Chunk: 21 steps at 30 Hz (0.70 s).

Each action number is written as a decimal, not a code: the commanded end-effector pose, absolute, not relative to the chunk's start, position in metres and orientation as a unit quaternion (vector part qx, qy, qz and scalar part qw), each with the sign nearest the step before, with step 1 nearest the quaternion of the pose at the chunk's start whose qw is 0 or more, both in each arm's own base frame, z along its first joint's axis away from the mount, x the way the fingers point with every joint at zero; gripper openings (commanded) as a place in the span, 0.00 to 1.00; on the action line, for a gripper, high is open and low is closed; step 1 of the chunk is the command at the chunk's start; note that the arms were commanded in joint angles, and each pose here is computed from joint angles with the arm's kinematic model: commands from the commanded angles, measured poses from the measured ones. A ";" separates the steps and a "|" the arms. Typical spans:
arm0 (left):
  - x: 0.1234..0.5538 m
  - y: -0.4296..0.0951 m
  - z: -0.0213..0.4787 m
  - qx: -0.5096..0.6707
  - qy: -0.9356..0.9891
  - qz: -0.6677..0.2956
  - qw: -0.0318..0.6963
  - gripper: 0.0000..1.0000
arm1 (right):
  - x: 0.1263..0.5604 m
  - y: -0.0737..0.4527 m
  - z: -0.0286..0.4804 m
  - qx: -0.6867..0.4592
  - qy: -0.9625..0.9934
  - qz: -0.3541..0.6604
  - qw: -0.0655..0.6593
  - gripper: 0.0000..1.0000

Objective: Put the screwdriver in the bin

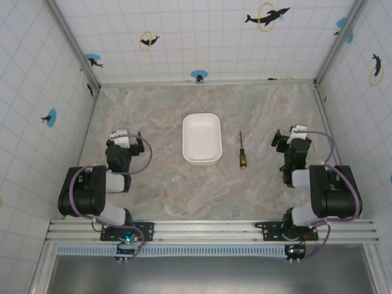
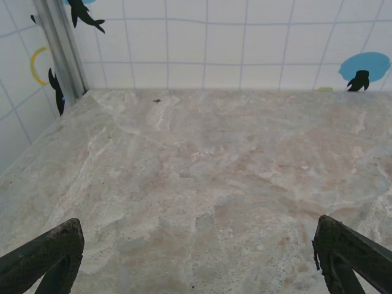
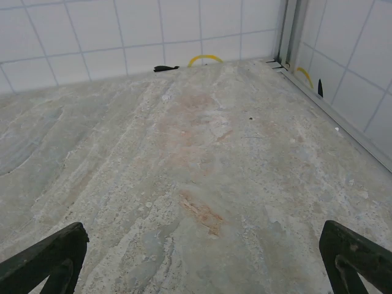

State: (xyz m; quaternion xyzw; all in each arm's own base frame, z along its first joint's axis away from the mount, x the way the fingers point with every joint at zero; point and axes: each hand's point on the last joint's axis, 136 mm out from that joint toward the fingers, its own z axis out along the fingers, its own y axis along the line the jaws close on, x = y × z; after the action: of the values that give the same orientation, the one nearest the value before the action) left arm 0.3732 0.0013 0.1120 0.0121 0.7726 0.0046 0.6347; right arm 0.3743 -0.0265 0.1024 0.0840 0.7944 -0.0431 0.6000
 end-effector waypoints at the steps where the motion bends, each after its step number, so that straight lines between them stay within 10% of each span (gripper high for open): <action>1: 0.379 0.001 0.122 0.018 0.762 0.010 0.647 0.98 | 0.383 -0.028 0.119 0.086 0.779 -0.047 0.620 1.00; 21: 0.380 -0.001 0.127 0.023 0.759 0.007 0.651 0.98 | 0.384 -0.018 0.132 0.062 0.784 -0.051 0.615 0.95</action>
State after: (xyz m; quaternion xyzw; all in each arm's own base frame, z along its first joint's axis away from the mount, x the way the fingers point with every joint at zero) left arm 0.3731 0.0014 0.1120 0.0121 0.7726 0.0046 0.6347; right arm 0.3737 -0.0205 0.1026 0.0692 0.8002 -0.0449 0.5940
